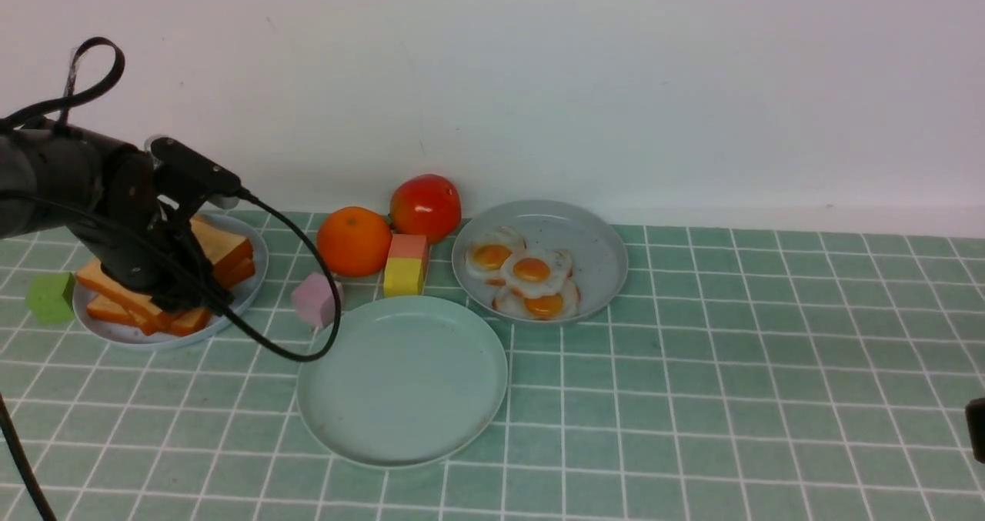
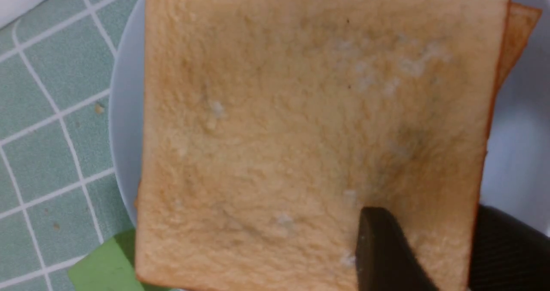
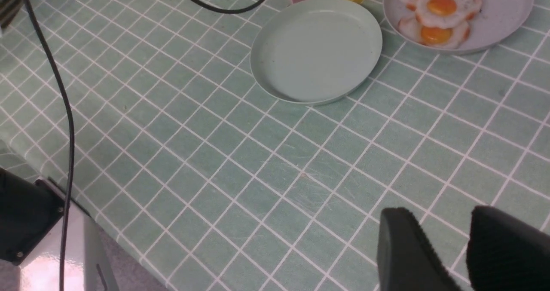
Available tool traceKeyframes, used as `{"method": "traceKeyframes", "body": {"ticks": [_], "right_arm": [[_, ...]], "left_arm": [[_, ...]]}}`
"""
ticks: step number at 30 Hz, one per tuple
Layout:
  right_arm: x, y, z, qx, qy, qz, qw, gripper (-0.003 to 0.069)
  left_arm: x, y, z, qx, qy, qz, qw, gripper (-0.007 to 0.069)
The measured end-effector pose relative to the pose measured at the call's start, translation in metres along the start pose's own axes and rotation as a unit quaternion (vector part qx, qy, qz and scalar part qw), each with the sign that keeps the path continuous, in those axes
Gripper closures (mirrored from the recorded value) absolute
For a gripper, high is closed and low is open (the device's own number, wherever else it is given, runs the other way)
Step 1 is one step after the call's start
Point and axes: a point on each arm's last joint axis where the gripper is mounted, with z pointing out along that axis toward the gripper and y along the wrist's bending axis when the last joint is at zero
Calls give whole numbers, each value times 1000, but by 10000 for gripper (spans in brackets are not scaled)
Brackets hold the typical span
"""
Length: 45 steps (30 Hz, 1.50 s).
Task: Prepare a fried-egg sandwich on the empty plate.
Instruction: Use the left arm to grab a slice of bread, then use the left arm to put a slice of bread into the empty plate in the middle
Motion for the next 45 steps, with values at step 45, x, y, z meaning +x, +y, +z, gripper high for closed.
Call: {"method": "traceKeyframes", "body": {"ticks": [45], "right_arm": [[5, 2, 0, -9, 26, 0, 1000, 417]], "left_arm": [[-19, -206, -93, 117, -45, 158, 979, 391]]}}
